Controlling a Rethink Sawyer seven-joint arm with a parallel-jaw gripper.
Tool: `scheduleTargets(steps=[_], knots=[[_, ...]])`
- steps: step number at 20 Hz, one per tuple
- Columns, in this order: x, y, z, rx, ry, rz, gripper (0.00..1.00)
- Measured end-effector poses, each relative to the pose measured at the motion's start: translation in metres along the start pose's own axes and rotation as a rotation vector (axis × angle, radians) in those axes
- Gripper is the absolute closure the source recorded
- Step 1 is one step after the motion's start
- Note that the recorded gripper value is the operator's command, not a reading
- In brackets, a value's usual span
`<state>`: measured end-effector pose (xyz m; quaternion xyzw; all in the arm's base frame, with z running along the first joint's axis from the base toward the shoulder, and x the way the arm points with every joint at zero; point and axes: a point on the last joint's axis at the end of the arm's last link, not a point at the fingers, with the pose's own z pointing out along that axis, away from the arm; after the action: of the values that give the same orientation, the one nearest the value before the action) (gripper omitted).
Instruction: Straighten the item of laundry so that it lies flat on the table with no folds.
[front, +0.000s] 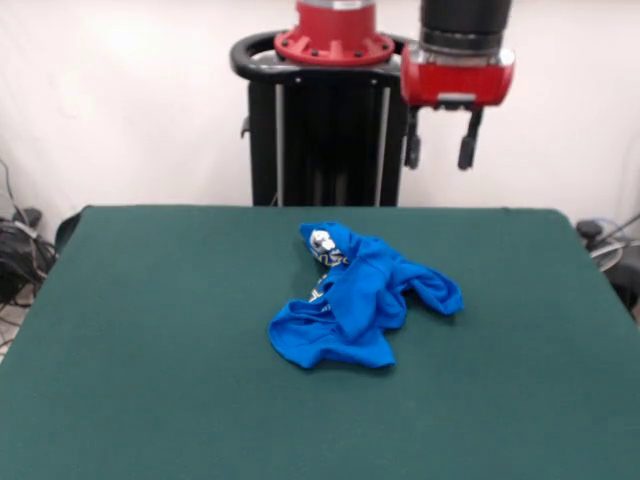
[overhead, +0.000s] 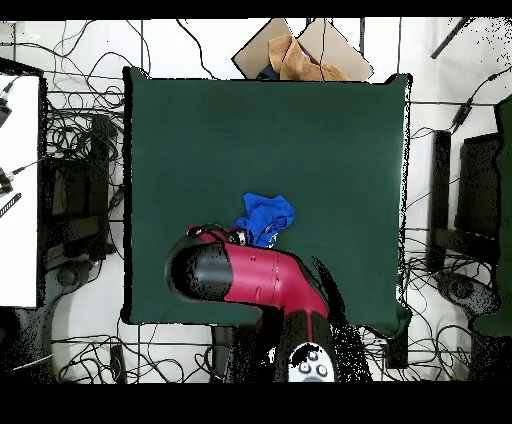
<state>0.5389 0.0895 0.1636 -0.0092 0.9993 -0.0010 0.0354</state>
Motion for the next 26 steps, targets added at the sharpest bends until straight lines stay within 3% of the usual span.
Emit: scheduleTargets(steps=[12, 26], knots=[[-0.03, -0.02, 0.051, 0.004, -0.005, 0.026, 0.0], [-0.026, -0.038, 0.091, 0.005, 0.011, 0.057, 0.0]])
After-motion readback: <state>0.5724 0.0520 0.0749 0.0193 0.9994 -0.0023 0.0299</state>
